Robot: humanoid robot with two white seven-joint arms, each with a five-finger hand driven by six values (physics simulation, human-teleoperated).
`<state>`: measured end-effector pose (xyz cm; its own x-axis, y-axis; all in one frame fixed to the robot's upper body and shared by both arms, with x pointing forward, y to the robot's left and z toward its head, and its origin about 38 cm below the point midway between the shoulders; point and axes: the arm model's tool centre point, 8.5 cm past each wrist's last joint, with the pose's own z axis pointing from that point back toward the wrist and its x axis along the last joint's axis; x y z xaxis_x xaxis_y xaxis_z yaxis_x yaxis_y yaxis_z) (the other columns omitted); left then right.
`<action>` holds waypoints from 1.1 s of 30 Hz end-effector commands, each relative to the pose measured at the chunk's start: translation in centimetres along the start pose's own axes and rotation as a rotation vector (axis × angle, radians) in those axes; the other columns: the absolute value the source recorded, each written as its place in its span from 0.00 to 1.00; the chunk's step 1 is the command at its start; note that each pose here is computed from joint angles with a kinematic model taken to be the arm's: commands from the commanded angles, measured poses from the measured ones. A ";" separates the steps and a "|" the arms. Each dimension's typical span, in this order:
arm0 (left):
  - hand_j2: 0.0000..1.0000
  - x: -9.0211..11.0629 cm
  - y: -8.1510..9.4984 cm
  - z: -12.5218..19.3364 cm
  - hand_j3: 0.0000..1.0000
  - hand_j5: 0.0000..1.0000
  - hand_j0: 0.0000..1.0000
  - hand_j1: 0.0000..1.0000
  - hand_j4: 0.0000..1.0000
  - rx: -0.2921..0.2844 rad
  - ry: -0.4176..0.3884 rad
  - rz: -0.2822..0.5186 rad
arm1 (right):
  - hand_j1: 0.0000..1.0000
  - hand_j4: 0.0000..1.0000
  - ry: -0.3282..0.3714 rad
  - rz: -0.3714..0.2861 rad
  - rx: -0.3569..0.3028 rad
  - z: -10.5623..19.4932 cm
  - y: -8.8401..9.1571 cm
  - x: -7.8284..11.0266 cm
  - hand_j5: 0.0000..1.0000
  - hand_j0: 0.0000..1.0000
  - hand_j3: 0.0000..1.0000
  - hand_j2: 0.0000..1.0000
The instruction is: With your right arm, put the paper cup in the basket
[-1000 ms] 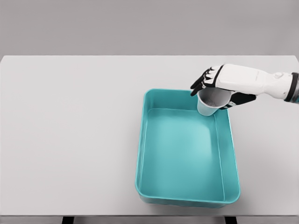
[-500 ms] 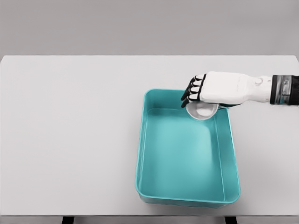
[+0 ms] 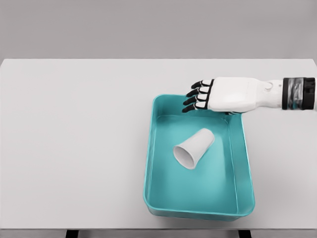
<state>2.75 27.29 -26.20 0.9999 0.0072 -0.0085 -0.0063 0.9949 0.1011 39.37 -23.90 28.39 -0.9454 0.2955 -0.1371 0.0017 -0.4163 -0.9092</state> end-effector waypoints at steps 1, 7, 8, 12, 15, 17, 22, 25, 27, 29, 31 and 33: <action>1.00 0.0 0.0 0.0 1.00 1.00 1.00 1.00 1.00 0.000 0.000 0.000 | 1.00 1.00 0.078 -0.019 -0.056 3.4 -0.4 -1.1 1.00 1.00 1.00 1.00; 1.00 0.0 0.0 0.0 1.00 1.00 1.00 1.00 1.00 0.001 0.000 0.000 | 1.00 1.00 0.408 -0.327 -0.313 15.0 6.3 -3.5 1.00 1.00 1.00 1.00; 1.00 0.0 0.0 0.0 1.00 1.00 1.00 1.00 1.00 0.000 0.000 0.000 | 1.00 1.00 0.440 -0.324 -0.300 16.6 6.1 -3.5 1.00 1.00 1.00 1.00; 1.00 0.0 0.0 0.0 1.00 1.00 1.00 1.00 1.00 0.000 0.000 0.000 | 1.00 1.00 0.445 -0.304 -0.304 16.9 5.5 -3.6 1.00 1.00 1.00 1.00; 1.00 0.0 0.0 0.0 1.00 1.00 1.00 1.00 1.00 0.000 0.000 0.001 | 1.00 1.00 0.422 -0.331 -0.301 15.8 6.4 -3.3 1.00 1.00 1.00 1.00; 1.00 0.0 0.0 0.0 1.00 1.00 1.00 1.00 1.00 0.000 0.000 0.000 | 1.00 1.00 0.395 -0.346 -0.315 14.5 6.7 -3.1 1.00 1.00 1.00 1.00; 1.00 0.0 0.0 0.0 1.00 1.00 1.00 1.00 1.00 0.000 0.000 0.000 | 1.00 1.00 0.375 -0.371 -0.318 13.4 7.5 -2.8 1.00 1.00 1.00 1.00; 1.00 -0.2 0.0 0.0 1.00 1.00 1.00 1.00 1.00 0.000 0.003 0.001 | 1.00 1.00 0.361 -0.376 -0.329 12.7 7.5 -2.7 1.00 1.00 1.00 1.00; 1.00 0.0 0.0 0.0 1.00 1.00 1.00 1.00 1.00 0.000 0.000 0.000 | 1.00 1.00 0.354 -0.379 -0.336 12.3 7.5 -2.7 1.00 1.00 1.00 1.00; 1.00 0.0 0.0 0.0 1.00 1.00 1.00 1.00 1.00 0.000 -0.001 0.001 | 1.00 1.00 0.351 -0.382 -0.338 12.1 7.6 -2.7 1.00 1.00 1.00 1.00; 1.00 0.0 0.0 0.0 1.00 1.00 1.00 1.00 1.00 0.000 -0.003 0.000 | 1.00 1.00 0.344 -0.391 -0.336 11.8 7.9 -2.5 1.00 1.00 1.00 1.00; 1.00 0.2 0.0 0.0 1.00 1.00 1.00 1.00 1.00 0.000 -0.009 0.000 | 1.00 1.00 0.343 -0.391 -0.338 11.7 7.9 -2.5 1.00 1.00 1.00 1.00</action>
<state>2.86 27.29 -26.21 1.0000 0.0073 -0.0033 -0.0069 0.9949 0.1010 37.86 -38.13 26.09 -0.7378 0.6562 0.1585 -0.1689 0.0479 -0.9845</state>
